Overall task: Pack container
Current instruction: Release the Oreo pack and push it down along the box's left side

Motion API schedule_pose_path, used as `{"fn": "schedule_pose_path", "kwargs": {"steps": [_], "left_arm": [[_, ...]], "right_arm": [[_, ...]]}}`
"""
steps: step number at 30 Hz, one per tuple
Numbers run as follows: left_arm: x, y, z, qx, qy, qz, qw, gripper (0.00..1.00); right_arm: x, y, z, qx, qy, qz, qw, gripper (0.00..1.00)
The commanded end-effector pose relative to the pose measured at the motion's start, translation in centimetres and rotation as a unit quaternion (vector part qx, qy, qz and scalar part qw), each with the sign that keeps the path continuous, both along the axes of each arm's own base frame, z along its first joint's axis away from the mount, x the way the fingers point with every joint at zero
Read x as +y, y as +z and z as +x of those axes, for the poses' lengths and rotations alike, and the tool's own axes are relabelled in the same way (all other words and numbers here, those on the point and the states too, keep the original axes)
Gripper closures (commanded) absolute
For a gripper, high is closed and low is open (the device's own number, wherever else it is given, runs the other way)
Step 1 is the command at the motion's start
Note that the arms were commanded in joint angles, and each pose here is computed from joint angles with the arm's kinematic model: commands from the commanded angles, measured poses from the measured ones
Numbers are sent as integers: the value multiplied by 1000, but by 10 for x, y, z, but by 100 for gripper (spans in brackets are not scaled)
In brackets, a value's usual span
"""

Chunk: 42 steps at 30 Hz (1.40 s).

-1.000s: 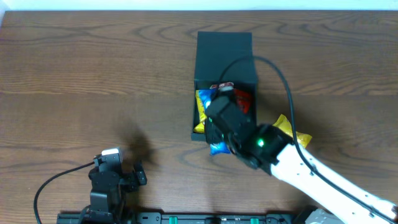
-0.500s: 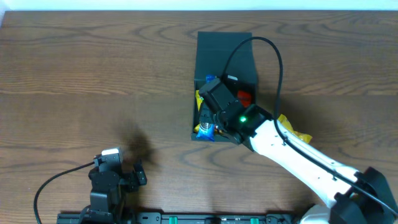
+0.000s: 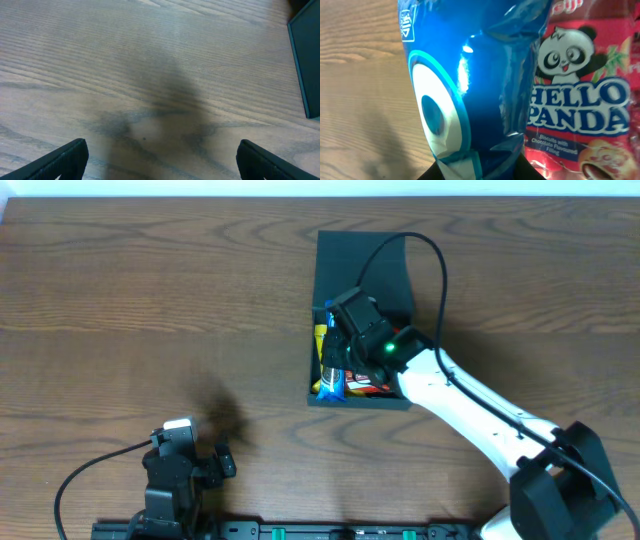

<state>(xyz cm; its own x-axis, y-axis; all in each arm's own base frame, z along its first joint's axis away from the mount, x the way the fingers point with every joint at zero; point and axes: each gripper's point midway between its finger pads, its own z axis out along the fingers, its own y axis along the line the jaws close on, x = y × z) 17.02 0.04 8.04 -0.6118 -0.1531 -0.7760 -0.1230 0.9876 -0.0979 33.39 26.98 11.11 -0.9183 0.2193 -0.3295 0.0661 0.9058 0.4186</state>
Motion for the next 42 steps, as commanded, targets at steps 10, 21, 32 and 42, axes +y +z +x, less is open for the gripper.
{"fn": "schedule_pose_path", "kwargs": {"steps": [10,21,32,42], "left_arm": [[2,-11,-10,30,-1,7,1000,5],[2,-11,-10,30,-1,7,1000,5],[2,-11,-10,30,-1,7,1000,5],[2,-11,-10,30,-1,7,1000,5]], "right_arm": [[13,2,5,15,28,30,999,79],[11,-18,7,39,26,22,999,78],[14,-13,15,26,45,37,998,79],[19,-22,9,47,56,46,996,78]]}}
